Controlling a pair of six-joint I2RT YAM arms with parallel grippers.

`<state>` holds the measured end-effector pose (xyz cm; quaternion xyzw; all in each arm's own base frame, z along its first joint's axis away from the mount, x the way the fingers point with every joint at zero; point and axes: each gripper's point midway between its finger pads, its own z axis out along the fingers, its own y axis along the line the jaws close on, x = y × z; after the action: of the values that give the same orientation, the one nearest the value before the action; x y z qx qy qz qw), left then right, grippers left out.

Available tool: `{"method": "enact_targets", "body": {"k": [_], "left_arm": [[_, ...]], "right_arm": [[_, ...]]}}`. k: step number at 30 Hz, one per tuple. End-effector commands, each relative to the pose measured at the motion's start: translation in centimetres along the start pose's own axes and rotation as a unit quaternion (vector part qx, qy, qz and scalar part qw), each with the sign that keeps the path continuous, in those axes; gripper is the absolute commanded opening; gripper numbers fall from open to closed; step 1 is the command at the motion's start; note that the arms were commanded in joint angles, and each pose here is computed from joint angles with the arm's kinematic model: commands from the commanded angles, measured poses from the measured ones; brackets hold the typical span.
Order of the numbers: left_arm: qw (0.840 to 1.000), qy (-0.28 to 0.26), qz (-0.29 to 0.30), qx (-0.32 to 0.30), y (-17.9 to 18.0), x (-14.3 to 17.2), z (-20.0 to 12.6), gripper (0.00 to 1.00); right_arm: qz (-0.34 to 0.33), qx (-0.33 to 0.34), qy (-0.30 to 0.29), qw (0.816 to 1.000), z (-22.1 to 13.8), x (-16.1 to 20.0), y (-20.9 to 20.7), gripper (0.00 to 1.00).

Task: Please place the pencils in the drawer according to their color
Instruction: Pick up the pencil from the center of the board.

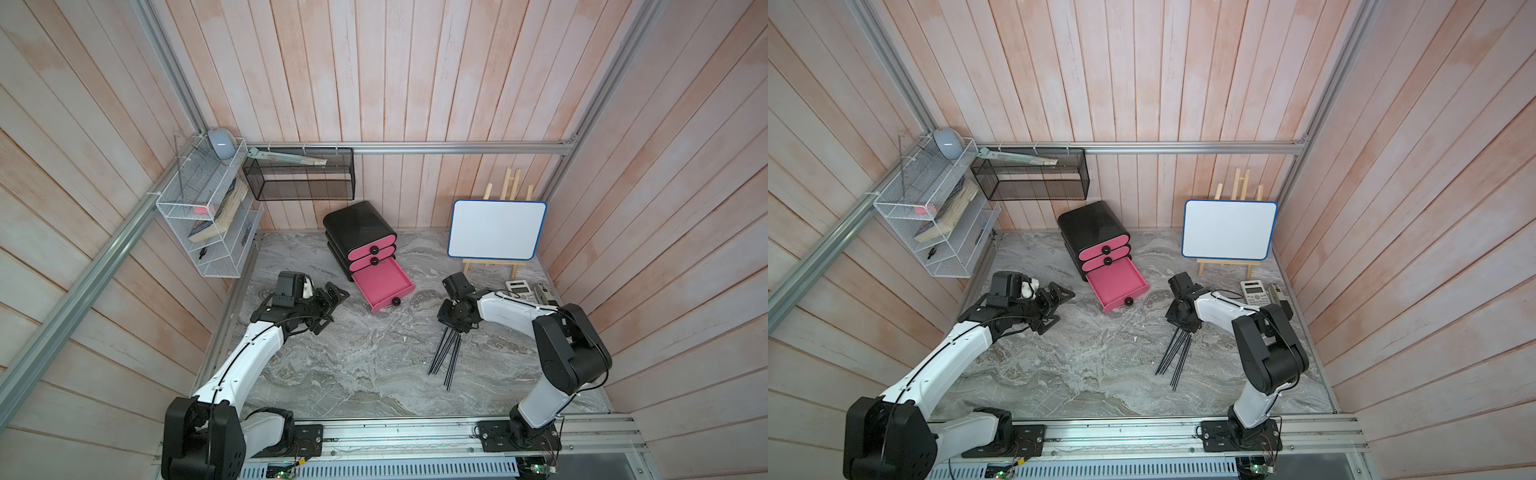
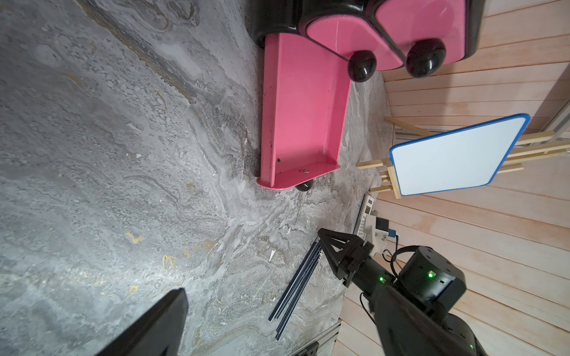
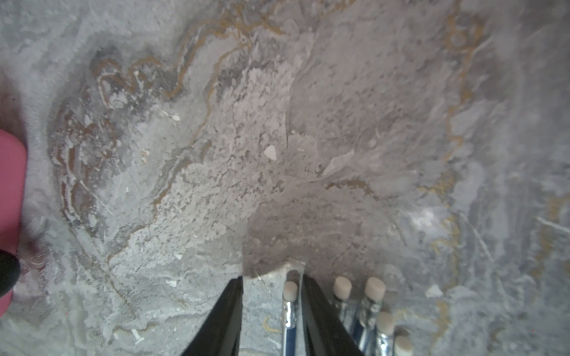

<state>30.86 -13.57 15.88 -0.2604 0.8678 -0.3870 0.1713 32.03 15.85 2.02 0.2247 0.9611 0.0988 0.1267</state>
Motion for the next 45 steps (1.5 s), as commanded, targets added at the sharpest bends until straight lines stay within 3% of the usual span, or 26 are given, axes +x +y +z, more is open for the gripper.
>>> {"method": "enact_targets", "body": {"k": [1, 16, 27, 31, 37, 45], "left_arm": [[1.0, -0.001, 0.01, 0.011, -0.2, 0.2, 0.0, 0.99], [1.0, 0.004, 0.011, 0.011, 0.1, 0.4, 0.3, 1.0], [1.0, 0.002, 0.006, 0.002, 0.5, 0.3, 0.4, 1.0], [1.0, -0.004, 0.007, -0.01, 1.2, 0.2, 0.5, 1.0], [0.999, -0.018, 0.029, -0.023, 2.6, 0.0, 1.1, 1.0], [0.997, -0.012, 0.066, -0.044, 2.8, 1.1, 2.1, 0.99]], "right_arm": [[-0.016, 0.048, 0.04, 0.998, 1.3, 2.3, -1.5, 0.36], [-0.033, 0.084, 0.062, 0.994, 2.5, 4.3, -0.9, 0.29], [-0.037, 0.071, 0.068, 0.995, 3.6, 4.3, 0.3, 0.09], [-0.036, 0.044, 0.065, 0.996, 4.0, 4.2, 1.6, 0.0], [-0.025, -0.035, 0.047, 0.998, 3.2, 3.5, 4.6, 0.0], [-0.021, -0.159, -0.002, 0.987, -1.2, 1.5, 8.8, 0.0]]}}
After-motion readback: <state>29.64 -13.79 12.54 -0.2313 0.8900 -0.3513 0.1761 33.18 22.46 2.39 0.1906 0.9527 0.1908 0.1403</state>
